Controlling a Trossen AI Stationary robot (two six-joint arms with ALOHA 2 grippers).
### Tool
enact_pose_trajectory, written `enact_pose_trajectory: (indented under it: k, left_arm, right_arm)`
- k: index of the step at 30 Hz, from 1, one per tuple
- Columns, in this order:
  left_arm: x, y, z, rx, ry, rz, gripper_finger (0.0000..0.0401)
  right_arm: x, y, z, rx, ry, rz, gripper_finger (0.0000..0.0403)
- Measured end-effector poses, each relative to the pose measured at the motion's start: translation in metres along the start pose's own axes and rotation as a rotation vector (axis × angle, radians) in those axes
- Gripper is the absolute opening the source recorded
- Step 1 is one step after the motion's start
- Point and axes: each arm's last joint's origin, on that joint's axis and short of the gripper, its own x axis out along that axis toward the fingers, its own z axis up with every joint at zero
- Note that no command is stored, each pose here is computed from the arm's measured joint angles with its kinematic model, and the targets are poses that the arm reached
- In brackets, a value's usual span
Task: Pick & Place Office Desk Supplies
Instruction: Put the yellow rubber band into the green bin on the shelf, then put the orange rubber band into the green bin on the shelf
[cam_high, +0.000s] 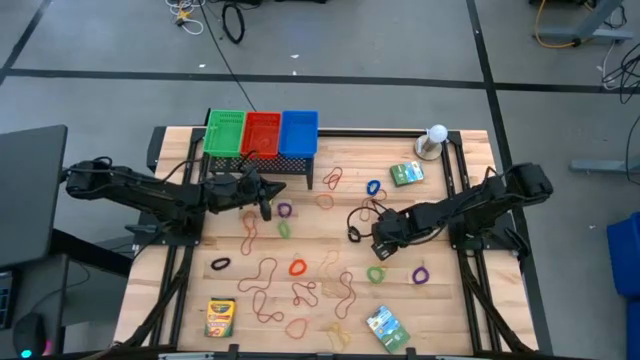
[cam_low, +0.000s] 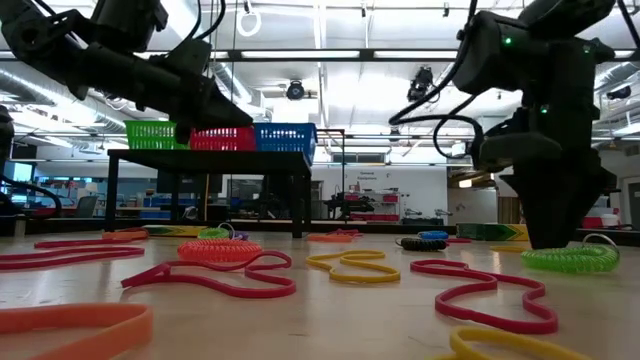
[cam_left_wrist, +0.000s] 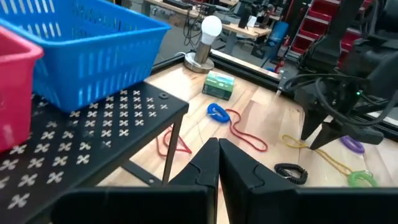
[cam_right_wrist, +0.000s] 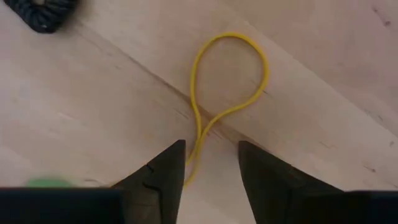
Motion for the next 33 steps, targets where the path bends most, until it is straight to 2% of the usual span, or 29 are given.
enact_pose_trajectory:
  k: [4,10,14,21,27,33]
  left_arm:
    - [0.001,0.000,-0.001,-0.045,0.007,0.002,0.0013]
    - [0.001,0.000,-0.002,-0.063,0.009,0.005,0.0013]
    - [0.001,0.000,-0.002,-0.100,0.012,0.001,0.0013]
    - [0.001,0.000,-0.002,-0.041,0.012,0.005,0.0010]
    - [0.001,0.001,-0.004,-0.067,0.034,0.005,0.0013]
    - [0.001,0.001,-0.005,-0.080,0.040,0.008,0.0010]
  right_arm:
    - [0.006,-0.002,0.002,0.015,0.009,-0.038,0.0118]
    - [0.006,-0.003,0.004,-0.013,-0.001,-0.034,0.0042]
    - [0.004,-0.002,0.004,-0.020,-0.011,-0.021,0.0010]
    - [-0.007,-0.003,0.008,-0.016,-0.095,0.020,0.0004]
    - [-0.009,0.000,0.010,-0.038,-0.127,0.049,0.0007]
    - [-0.011,0.009,0.014,-0.024,-0.178,0.146,0.0009]
